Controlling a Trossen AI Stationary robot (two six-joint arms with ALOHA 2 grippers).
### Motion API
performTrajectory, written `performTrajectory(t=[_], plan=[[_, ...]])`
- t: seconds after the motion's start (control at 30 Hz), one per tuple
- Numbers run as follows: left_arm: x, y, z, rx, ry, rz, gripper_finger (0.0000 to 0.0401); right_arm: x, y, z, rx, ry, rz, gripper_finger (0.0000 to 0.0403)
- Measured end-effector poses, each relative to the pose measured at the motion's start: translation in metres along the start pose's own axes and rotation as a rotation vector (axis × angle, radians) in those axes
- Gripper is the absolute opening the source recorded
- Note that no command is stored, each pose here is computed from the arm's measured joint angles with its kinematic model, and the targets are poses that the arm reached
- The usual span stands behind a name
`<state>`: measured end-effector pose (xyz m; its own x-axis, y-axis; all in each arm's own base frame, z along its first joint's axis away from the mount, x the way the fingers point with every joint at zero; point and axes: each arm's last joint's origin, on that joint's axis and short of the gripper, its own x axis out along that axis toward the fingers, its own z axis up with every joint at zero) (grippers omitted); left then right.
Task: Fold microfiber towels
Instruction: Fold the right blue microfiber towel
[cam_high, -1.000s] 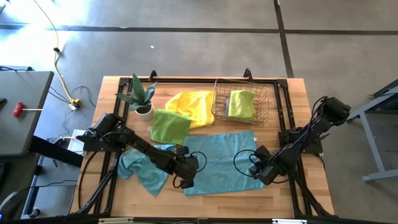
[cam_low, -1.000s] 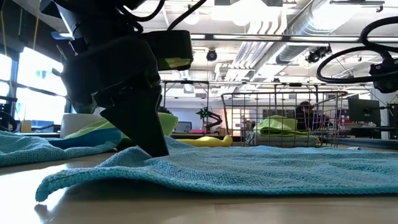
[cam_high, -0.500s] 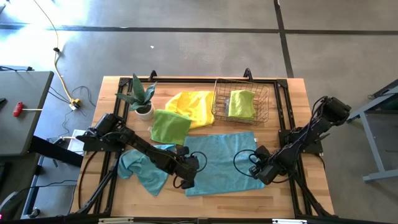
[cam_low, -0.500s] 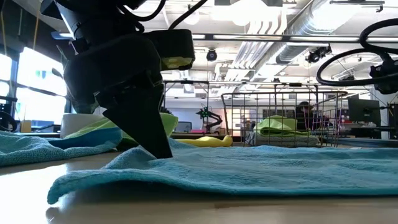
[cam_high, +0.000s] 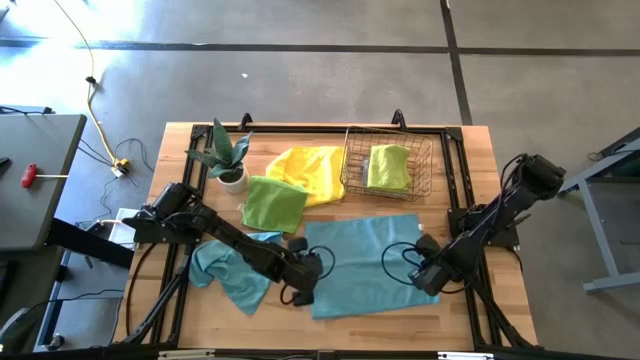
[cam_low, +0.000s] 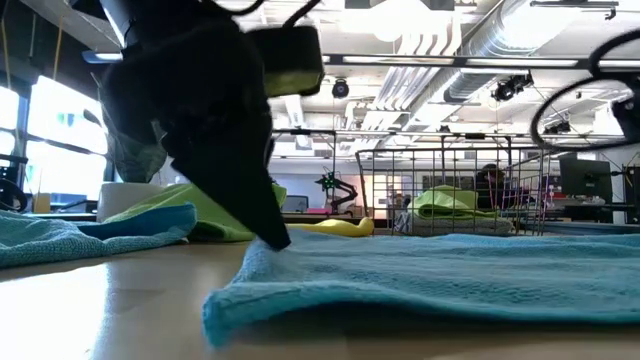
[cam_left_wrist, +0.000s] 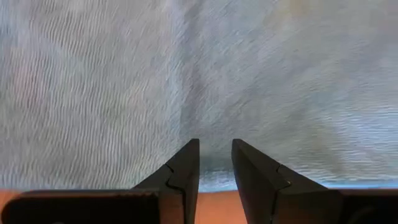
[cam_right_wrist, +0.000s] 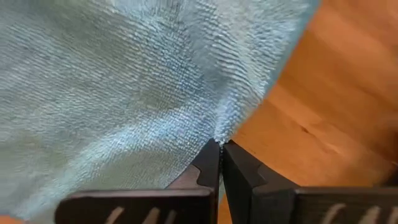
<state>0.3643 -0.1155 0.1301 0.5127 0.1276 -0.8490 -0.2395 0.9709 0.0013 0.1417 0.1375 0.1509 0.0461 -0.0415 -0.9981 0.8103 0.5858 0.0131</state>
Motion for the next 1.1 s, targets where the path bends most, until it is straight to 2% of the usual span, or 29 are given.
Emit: performTrajectory(t=[0.13,0.37,0.5,0.83,1.1], plan=[[-0.003,-0.003,0.008,0.041,-0.023,-0.011,0.0085,-0.014,0.002,0.002,0.009,0.004,-0.055,0.0001],[-0.012,-0.009,0.019,0.086,-0.018,-0.035,0.0085,-0.036,0.024,0.018,0.031,0.012,0.041,0.0001],[-0.018,-0.016,0.018,0.109,-0.001,-0.037,0.0085,-0.044,0.041,0.033,0.009,-0.059,0.087,0.0001],[-0.030,-0.035,0.009,0.167,0.036,-0.039,0.0085,-0.042,0.095,0.082,-0.182,-0.225,0.169,0.0000],[-0.036,-0.047,-0.003,0.163,0.062,-0.043,0.0085,-0.033,0.134,0.111,-0.336,-0.283,0.221,0.0000]])
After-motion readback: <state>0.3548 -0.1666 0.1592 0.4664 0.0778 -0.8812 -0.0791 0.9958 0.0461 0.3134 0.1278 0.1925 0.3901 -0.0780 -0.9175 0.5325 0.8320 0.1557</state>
